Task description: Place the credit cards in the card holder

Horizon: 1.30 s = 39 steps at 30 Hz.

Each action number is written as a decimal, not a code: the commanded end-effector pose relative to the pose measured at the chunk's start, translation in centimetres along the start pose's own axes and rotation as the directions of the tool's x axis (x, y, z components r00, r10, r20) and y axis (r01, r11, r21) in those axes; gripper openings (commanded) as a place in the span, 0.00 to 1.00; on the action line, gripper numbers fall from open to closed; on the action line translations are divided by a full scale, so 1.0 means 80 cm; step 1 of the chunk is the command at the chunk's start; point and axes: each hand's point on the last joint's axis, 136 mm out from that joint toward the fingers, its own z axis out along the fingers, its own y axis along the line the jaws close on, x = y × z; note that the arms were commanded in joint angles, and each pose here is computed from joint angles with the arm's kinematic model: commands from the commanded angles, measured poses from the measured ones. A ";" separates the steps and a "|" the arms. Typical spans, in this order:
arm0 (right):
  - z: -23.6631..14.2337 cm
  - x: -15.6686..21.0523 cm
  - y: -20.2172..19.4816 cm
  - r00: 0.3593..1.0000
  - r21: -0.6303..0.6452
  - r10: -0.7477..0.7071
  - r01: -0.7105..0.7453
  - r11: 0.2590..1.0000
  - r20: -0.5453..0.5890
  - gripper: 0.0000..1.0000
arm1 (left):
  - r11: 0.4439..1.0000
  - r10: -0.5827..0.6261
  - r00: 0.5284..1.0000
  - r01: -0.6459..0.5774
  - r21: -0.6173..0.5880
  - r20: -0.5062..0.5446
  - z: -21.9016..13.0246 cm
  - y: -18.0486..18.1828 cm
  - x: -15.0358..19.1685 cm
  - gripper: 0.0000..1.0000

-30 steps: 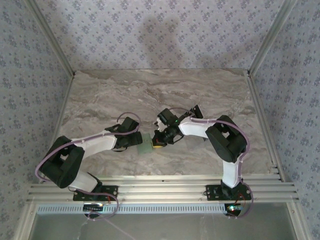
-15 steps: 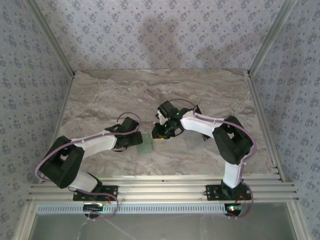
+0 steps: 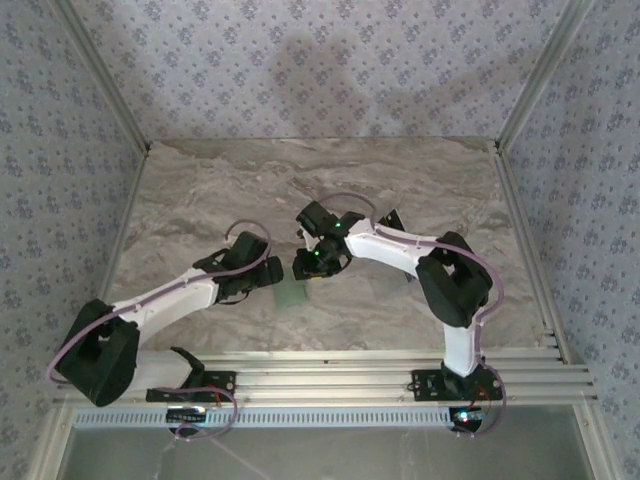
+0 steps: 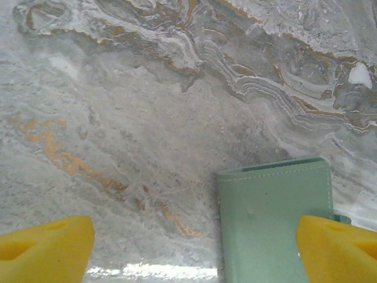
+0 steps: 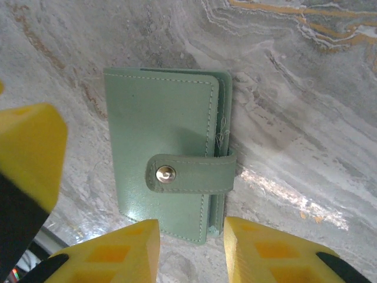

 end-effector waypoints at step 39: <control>0.025 -0.010 0.016 0.984 0.180 -0.158 0.170 0.969 -0.082 0.21 | 0.993 -0.039 0.999 0.036 -0.113 -0.026 0.014 0.053 0.033 0.86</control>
